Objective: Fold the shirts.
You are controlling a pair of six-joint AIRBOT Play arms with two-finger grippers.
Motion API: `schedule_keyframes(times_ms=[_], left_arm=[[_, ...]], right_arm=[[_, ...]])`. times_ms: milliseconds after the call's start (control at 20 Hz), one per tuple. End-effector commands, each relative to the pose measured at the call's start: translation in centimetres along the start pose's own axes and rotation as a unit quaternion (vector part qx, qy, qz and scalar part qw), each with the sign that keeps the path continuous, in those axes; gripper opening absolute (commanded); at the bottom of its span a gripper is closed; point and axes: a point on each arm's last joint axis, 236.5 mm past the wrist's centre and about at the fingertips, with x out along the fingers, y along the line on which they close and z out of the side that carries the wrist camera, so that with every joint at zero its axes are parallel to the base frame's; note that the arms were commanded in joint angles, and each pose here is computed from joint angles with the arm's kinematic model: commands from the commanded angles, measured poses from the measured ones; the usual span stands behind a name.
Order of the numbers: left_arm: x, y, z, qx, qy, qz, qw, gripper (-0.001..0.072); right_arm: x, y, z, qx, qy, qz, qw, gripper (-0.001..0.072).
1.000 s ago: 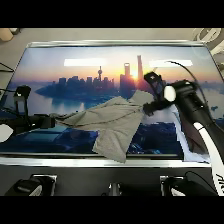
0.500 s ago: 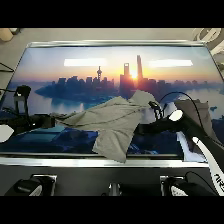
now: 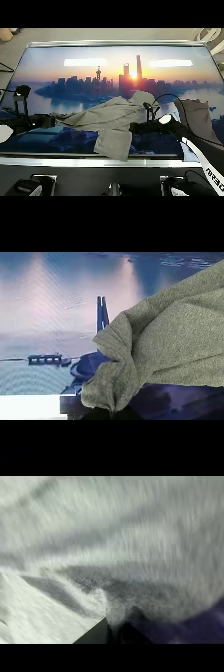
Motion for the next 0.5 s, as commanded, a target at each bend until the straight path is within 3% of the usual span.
schedule_keyframes(times_ms=[0, 150, 250, 350, 450], left_arm=[[-1.1, -0.3, 1.5, 0.001, -0.022, -0.004, 1.0, 0.0027], [-6.1, -1.6, 7.1, 0.02, -0.103, -0.018, 0.994, 0.0026], [-12.5, -2.8, 12.3, 0.048, -0.194, -0.028, 0.979, 0.0026], [-21.1, -4.1, 16.8, 0.055, -0.297, -0.042, 0.952, 0.0026], [-30.1, -5.0, 19.3, 0.057, -0.391, -0.055, 0.917, 0.0026]], right_arm=[[-3.5, 2.2, 4.7, -0.116, -0.062, 0.01, 0.991, 0.0017], [-15.0, 7.3, 11.0, -0.272, -0.169, -0.009, 0.947, 0.0017], [-26.8, 12.0, 14.2, -0.37, -0.288, -0.079, 0.88, 0.0017], [-40.1, 17.7, 14.0, -0.436, -0.421, -0.173, 0.777, 0.0017], [-51.5, 23.4, 9.7, -0.465, -0.535, -0.248, 0.661, 0.0017]])
